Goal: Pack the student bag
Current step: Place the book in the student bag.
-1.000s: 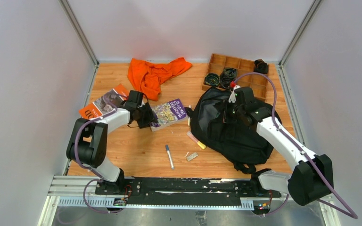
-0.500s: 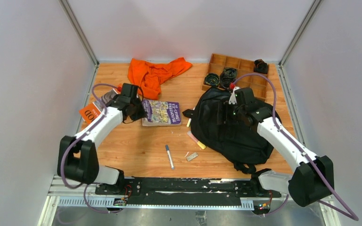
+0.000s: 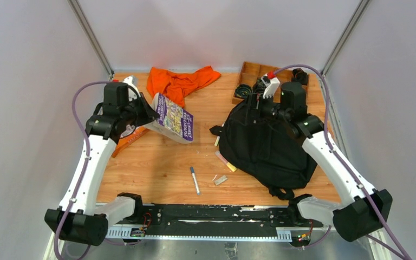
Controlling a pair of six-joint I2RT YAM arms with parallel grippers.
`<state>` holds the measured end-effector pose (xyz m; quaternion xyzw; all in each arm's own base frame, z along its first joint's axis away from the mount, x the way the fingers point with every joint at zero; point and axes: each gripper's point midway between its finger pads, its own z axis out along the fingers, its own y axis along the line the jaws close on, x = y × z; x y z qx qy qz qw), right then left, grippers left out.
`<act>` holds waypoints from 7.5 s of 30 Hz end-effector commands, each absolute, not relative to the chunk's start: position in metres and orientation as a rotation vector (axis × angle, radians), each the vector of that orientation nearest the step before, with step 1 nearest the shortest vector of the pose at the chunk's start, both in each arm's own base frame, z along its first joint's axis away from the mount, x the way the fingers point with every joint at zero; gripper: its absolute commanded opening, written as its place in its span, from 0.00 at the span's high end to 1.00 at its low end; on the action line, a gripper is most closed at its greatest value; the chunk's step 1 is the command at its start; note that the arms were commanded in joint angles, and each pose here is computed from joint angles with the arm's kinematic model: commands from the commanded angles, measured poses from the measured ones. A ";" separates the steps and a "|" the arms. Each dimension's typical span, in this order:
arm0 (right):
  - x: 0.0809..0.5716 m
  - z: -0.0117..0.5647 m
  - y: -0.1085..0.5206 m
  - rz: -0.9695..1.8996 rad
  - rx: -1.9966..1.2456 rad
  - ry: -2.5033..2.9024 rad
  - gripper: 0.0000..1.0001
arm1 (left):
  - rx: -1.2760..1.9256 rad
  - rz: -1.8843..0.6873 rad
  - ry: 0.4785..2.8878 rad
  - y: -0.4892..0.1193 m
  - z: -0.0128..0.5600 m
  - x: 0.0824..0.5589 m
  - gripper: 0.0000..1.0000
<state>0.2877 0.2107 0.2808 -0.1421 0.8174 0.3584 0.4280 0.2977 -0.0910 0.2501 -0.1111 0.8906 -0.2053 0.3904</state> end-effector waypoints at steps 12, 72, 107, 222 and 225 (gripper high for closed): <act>0.273 0.308 0.290 1.717 -0.408 1.765 0.00 | 0.007 -1.118 1.861 -0.158 0.407 0.256 1.00; 0.147 0.325 0.276 1.748 -1.141 1.628 1.00 | 0.607 -1.353 1.929 -0.194 0.379 0.180 0.00; 0.127 0.344 0.288 1.739 -1.263 1.546 1.00 | 0.700 -1.470 1.871 -0.212 0.354 0.166 0.16; 0.282 0.289 0.213 0.823 -0.333 1.982 1.00 | 0.271 -1.732 2.280 -0.428 0.198 0.323 1.00; 0.282 0.292 0.214 0.836 -0.320 1.974 1.00 | 0.264 -1.719 2.315 -0.442 0.178 0.323 1.00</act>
